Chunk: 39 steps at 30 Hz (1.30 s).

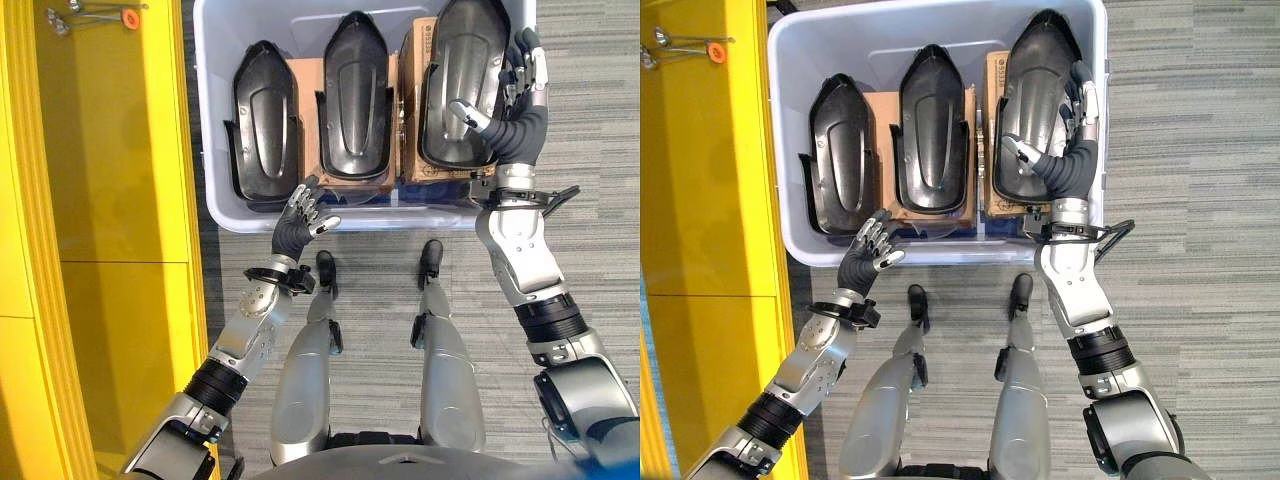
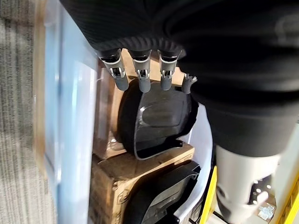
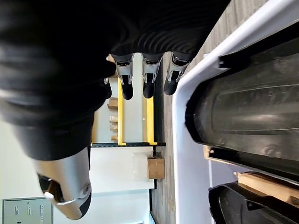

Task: Move parts from the plastic box to the shelf.

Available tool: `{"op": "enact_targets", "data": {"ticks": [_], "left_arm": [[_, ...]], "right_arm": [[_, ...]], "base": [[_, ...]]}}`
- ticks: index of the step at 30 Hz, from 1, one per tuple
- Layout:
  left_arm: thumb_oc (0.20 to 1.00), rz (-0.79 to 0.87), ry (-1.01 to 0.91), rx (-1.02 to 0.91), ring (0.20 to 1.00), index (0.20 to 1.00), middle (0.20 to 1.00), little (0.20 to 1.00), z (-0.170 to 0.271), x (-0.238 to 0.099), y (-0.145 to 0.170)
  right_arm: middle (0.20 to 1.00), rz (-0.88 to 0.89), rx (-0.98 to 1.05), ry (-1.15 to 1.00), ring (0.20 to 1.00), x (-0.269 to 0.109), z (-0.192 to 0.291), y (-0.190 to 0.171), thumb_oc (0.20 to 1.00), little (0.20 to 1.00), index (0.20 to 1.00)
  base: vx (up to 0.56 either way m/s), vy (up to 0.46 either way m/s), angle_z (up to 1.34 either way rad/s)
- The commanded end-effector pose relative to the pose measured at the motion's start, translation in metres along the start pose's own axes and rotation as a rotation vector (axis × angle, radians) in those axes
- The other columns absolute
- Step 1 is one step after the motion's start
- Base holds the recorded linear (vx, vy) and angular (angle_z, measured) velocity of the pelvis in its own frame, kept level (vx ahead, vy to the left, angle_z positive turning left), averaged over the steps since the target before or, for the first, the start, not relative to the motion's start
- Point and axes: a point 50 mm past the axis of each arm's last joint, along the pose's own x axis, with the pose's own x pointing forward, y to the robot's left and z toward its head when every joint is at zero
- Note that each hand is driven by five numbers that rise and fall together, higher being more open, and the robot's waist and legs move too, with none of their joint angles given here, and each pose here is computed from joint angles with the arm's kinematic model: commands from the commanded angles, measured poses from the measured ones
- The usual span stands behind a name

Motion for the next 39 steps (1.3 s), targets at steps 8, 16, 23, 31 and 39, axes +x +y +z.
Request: {"op": "enact_targets", "data": {"ticks": [8, 16, 23, 31, 39], "left_arm": [[1.000, -0.044, -0.058, 0.003, 1.000, 1.000, 1.000, 1.000, 0.007, -0.009, -0.005], [1.000, -0.079, -0.053, -0.013, 1.000, 1.000, 1.000, 1.000, 0.007, -0.010, -0.007], [1.000, -0.113, -0.068, -0.019, 1.000, 1.000, 1.000, 1.000, 0.012, -0.006, -0.013], [1.000, -0.143, -0.081, -0.017, 1.000, 1.000, 1.000, 1.000, 0.015, 0.000, -0.020], [1.000, -0.146, -0.107, -0.026, 1.000, 1.000, 1.000, 1.000, 0.019, 0.006, -0.024]], "right_arm": [[1.000, 0.042, 0.000, -0.012, 1.000, 0.013, -0.004, 0.012, 1.000, 1.000, 1.000], [1.000, 0.088, -0.195, 0.108, 1.000, 0.033, -0.033, 0.007, 1.000, 1.000, 1.000], [1.000, 0.146, -0.375, 0.220, 1.000, 0.044, -0.056, -0.002, 1.000, 1.000, 1.000], [1.000, 0.179, -0.492, 0.386, 1.000, 0.035, -0.086, -0.016, 1.000, 1.000, 1.000], [1.000, 0.280, -0.594, 0.582, 1.000, -0.005, -0.123, -0.024, 1.000, 1.000, 1.000]], "base": [[-0.01, -0.005, -0.01], [-0.01, -0.008, 0.04], [0.00, -0.001, 0.03], [0.01, 0.004, 0.06], [0.00, 0.008, 0.04]]}}
